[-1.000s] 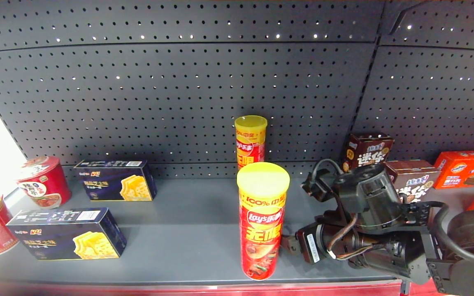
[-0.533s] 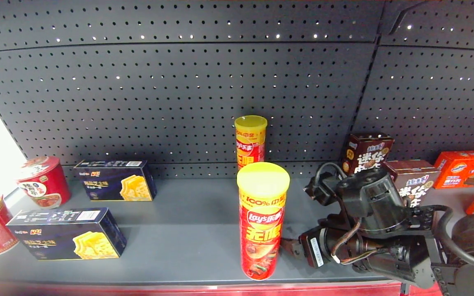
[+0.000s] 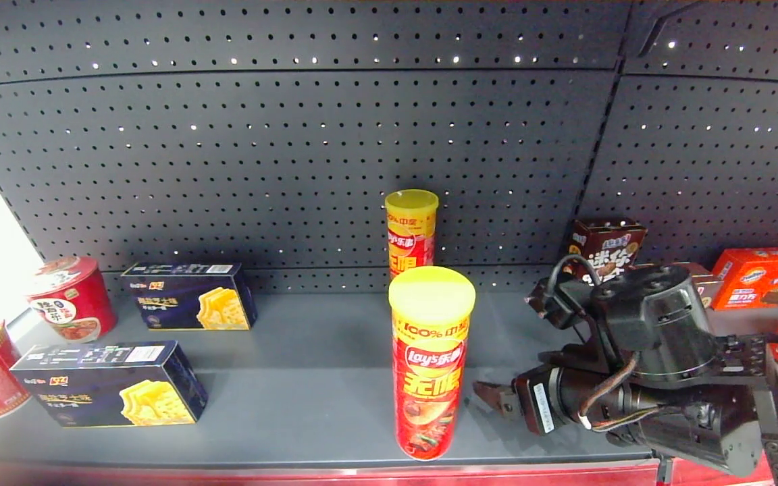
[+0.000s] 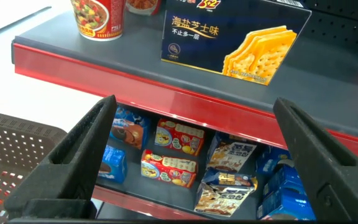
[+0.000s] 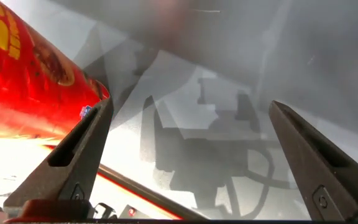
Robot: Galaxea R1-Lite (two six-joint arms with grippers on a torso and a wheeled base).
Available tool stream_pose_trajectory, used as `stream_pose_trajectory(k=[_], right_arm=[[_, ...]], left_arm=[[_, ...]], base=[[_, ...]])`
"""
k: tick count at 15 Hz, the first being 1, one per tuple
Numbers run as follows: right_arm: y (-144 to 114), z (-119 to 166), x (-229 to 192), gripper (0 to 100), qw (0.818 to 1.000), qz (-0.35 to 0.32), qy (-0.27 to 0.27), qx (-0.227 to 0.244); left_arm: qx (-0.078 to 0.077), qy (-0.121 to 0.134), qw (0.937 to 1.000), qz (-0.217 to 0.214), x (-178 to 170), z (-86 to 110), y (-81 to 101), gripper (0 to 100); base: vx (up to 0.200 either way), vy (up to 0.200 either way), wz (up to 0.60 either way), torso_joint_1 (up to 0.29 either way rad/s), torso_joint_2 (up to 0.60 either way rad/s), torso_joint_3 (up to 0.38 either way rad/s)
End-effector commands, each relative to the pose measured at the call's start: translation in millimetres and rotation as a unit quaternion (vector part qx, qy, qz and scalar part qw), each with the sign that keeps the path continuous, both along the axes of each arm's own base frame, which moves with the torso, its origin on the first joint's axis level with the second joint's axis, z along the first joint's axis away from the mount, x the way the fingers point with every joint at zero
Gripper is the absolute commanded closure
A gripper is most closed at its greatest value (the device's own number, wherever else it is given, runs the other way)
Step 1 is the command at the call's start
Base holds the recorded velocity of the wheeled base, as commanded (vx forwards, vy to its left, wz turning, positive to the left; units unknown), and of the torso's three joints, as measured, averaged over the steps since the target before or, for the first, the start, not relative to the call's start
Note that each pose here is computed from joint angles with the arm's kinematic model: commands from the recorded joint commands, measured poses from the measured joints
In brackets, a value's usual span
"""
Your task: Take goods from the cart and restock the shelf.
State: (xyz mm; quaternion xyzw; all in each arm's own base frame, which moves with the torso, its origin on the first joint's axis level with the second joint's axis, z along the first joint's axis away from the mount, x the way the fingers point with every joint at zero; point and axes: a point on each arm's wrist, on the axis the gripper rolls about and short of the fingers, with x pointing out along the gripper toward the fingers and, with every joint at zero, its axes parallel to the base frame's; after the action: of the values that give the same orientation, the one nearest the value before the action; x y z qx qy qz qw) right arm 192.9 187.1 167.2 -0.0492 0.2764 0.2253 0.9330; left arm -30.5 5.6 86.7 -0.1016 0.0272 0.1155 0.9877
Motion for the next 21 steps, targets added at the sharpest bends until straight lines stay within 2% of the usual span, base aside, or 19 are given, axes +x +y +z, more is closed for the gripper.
stream_pose_trajectory(k=[1,3,8,21], right_arm=[[-1,4,-3,0,1.000,0.003,-0.005,0.005],[2,4,-6,0,1.000,0.011,-0.005,0.005],[5,4,-9,0,1.000,0.018,-0.005,0.005],[12,-1,-2,0,0.999,0.035,-0.004,-0.005]], left_arm=[[0.000,0.002,1.0000,0.001,0,0.0,0.0,0],[0.000,0.000,1.0000,0.000,0,0.4,0.0,0],[-0.013,-0.003,0.9999,0.001,0,0.4,0.0,0],[-0.013,-0.003,0.9999,0.001,0,0.4,0.0,0]], base=[[0.000,0.000,0.00,0.000,0.00,0.000],[0.000,0.000,0.00,0.000,0.00,0.000],[0.000,0.000,0.00,0.000,0.00,0.000],[0.000,0.000,0.00,0.000,0.00,0.000]])
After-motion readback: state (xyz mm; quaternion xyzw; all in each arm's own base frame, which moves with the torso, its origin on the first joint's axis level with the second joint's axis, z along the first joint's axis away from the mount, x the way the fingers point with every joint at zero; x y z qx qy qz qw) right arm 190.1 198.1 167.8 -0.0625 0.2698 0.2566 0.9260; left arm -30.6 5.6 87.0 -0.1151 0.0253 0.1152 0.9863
